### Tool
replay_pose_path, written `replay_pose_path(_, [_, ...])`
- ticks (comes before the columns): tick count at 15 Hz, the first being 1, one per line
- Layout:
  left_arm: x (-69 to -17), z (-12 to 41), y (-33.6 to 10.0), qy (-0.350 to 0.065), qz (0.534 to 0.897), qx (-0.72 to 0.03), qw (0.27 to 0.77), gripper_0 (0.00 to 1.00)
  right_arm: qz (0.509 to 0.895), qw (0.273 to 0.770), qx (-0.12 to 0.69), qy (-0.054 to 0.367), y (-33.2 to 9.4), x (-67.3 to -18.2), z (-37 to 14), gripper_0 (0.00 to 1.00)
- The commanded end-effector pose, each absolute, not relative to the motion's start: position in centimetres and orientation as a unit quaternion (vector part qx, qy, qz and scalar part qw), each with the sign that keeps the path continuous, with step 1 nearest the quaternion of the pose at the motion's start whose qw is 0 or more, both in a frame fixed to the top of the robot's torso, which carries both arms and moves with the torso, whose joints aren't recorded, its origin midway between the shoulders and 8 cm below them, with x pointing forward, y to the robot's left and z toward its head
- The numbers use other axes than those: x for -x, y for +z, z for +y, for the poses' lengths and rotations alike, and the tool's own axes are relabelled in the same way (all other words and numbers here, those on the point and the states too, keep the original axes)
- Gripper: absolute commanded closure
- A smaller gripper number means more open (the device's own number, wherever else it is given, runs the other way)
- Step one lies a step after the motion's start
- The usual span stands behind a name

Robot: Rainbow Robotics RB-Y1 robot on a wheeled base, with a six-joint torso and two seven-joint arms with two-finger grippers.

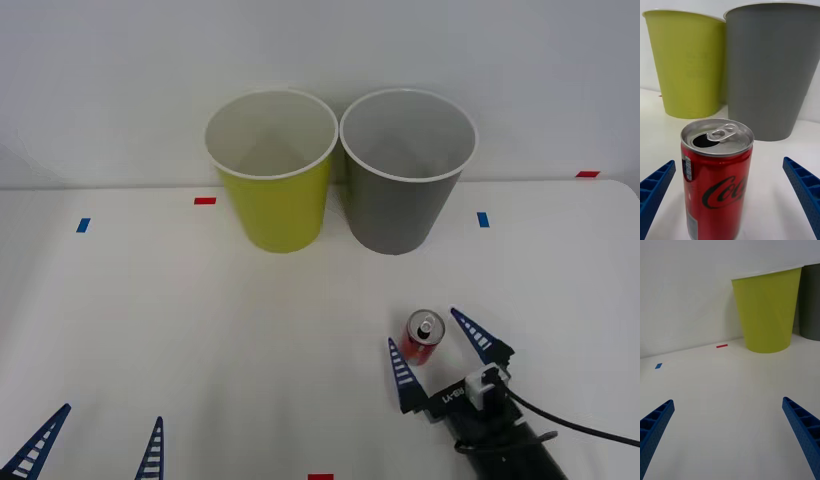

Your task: Put cans in the gray bin and PET bottles in the light green bin.

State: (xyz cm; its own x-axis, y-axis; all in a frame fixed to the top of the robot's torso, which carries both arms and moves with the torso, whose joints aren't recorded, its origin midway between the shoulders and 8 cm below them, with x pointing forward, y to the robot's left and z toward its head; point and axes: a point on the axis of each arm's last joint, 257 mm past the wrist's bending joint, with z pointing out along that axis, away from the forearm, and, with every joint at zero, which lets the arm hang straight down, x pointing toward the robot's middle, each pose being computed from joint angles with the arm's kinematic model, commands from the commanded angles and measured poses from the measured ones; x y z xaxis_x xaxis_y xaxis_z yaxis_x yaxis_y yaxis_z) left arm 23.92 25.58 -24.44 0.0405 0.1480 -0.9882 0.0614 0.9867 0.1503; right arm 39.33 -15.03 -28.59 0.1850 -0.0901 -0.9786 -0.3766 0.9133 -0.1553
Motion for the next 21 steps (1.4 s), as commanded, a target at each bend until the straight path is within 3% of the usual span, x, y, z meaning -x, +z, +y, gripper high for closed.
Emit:
replay_pose_path(1, [-23.9,25.6,-24.4,0.030,0.692,-0.076,0.717,0.00,0.630,0.749,0.179,0.098,-28.2,-39.9,-15.0,0.00])
replay_pose_path(4, [-23.9,25.6,-24.4,0.030,0.692,-0.076,0.717,0.00,0.629,0.751,0.173,0.101,-27.9,-40.2,-15.1,0.00])
replay_pose_path(6, [-23.9,25.6,-24.4,0.030,0.692,-0.076,0.717,0.00,0.630,0.751,0.166,0.107,-27.9,-40.2,-15.1,0.64])
replay_pose_path(7, [-23.9,25.6,-24.4,0.030,0.692,-0.076,0.717,0.00,0.630,0.751,0.162,0.109,-27.8,-40.2,-15.1,0.87])
replay_pose_path(8, [-23.9,25.6,-24.4,0.030,0.692,-0.076,0.717,0.00,0.631,0.751,0.159,0.112,-27.8,-40.2,-15.0,1.00])
replay_pose_path(15, [-23.9,25.6,-24.4,0.030,0.692,-0.076,0.717,0.00,0.635,0.749,0.150,0.120,-27.6,-40.5,-15.1,1.00])
replay_pose_path(21, [-23.9,25.6,-24.4,0.030,0.692,-0.076,0.717,0.00,0.683,0.710,0.136,0.103,-23.2,-41.4,-16.5,1.00])
